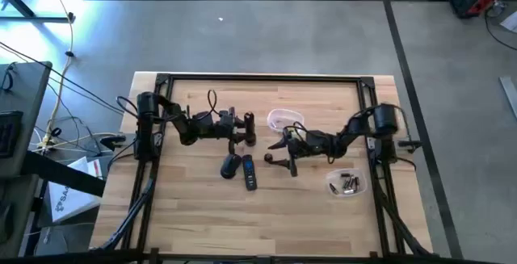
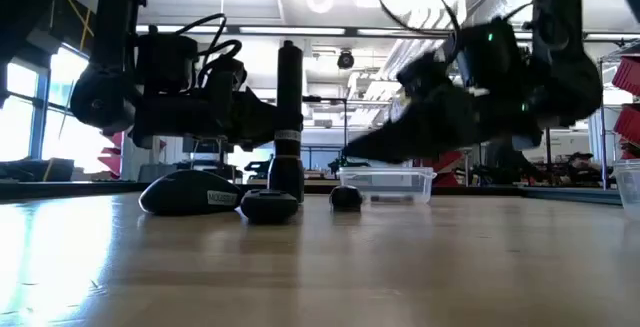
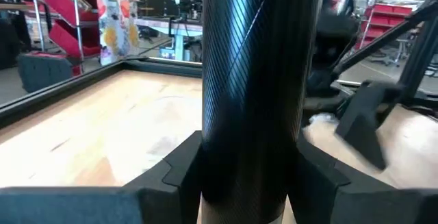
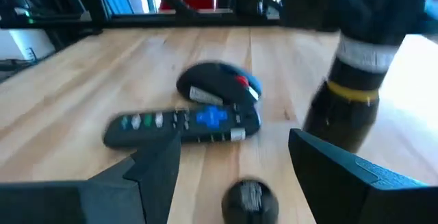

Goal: Insert battery
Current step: Close the flashlight battery compartment

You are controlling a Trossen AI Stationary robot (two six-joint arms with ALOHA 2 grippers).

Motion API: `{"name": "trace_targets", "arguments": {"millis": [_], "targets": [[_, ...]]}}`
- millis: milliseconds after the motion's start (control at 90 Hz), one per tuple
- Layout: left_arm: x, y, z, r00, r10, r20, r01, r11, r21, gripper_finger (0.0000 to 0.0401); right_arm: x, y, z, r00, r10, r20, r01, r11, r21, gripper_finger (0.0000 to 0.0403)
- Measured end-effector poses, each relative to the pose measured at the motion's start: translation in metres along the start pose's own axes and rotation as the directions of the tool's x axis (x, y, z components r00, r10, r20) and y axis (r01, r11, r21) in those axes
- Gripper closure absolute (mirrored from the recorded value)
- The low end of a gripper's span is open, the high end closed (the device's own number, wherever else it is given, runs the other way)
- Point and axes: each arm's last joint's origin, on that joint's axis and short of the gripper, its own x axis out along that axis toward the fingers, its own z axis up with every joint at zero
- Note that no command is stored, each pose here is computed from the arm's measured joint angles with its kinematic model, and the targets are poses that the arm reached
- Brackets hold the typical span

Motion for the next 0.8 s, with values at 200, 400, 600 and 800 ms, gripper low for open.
{"name": "trace_targets", "arguments": {"millis": [200, 400, 600, 800], "targets": [[0.001, -0.005, 0.000, 1.000, -0.018, -0.001, 0.018, 1.000, 0.007, 0.0264, 0.006, -0.001, -0.022, 0.998, -0.023, -0.057, 0.024, 1.000, 0.019, 0.0162], [0.001, -0.005, 0.000, 1.000, -0.019, -0.002, 0.019, 1.000, 0.010, 0.0264, 0.019, -0.006, -0.024, 0.998, -0.033, -0.046, 0.033, 0.999, 0.006, 0.0163], [0.001, -0.006, -0.001, 1.000, -0.023, -0.003, 0.024, 1.000, 0.015, 0.0264, 0.026, -0.013, -0.030, 0.997, -0.015, -0.070, 0.016, 1.000, 0.002, 0.0163], [0.002, -0.008, -0.001, 1.000, -0.030, -0.004, 0.030, 0.999, 0.023, 0.0264, 0.022, -0.018, -0.032, 0.997, -0.028, -0.078, 0.029, 1.000, 0.009, 0.0177]]}}
